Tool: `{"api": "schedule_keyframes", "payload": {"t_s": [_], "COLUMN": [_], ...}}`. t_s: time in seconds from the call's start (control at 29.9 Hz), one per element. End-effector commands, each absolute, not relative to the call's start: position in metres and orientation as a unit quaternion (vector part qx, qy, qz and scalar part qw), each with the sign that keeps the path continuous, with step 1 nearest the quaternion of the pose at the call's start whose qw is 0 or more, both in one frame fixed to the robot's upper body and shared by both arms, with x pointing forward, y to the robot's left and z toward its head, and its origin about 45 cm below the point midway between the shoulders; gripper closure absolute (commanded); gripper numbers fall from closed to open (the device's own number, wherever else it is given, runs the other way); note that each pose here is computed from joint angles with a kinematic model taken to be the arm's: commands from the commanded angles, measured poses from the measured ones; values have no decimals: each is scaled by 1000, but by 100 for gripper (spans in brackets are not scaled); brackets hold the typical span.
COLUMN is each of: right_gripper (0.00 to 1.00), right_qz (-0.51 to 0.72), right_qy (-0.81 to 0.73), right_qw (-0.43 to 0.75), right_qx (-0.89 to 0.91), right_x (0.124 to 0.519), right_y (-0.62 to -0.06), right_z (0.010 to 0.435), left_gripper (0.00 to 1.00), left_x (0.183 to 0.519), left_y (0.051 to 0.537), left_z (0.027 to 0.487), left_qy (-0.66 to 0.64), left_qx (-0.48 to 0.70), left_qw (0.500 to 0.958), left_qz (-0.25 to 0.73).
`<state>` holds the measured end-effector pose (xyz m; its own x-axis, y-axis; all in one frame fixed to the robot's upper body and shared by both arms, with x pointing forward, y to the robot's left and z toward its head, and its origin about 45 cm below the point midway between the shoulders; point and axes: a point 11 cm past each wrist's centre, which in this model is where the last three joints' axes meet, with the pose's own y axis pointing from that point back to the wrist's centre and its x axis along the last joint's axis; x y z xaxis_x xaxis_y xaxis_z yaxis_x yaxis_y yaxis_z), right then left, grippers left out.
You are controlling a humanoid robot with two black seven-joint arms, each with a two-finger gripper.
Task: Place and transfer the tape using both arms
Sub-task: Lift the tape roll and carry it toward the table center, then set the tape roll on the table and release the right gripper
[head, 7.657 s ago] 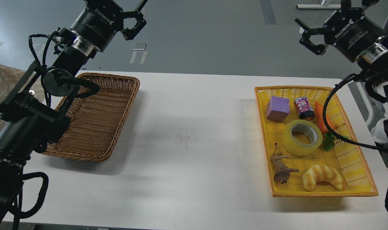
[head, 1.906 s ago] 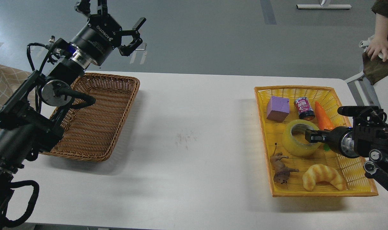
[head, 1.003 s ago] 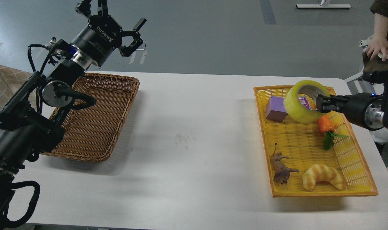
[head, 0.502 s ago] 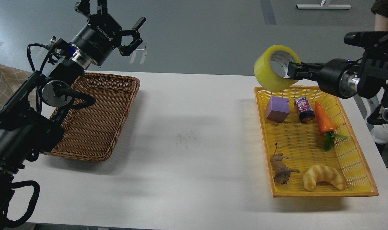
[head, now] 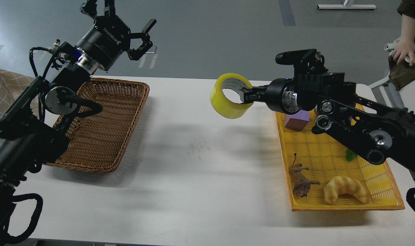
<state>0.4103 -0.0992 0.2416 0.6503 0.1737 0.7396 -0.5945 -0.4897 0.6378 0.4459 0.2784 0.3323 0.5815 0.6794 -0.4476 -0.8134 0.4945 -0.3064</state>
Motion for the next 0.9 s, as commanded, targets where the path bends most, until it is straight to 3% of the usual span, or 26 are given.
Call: {"api": "schedule_keyframes", "payload": {"t_s": [0.0,0.87], "right_gripper": [100,100], "right_qz": [388,372], "right_qy": [-118,-60], "right_qw": [488,539], "right_qx": [773,753], "right_x": [405,389], "right_y": [-77,-51], "right_z": [225,164], "left_gripper": [2,2], "left_x": [446,446], "left_y": [277,267], "left_z": [333,332], "left_qy": [134,141], "left_qx": [-250,-258], "left_qw": [854,855], "left_qz": [435,426]}}
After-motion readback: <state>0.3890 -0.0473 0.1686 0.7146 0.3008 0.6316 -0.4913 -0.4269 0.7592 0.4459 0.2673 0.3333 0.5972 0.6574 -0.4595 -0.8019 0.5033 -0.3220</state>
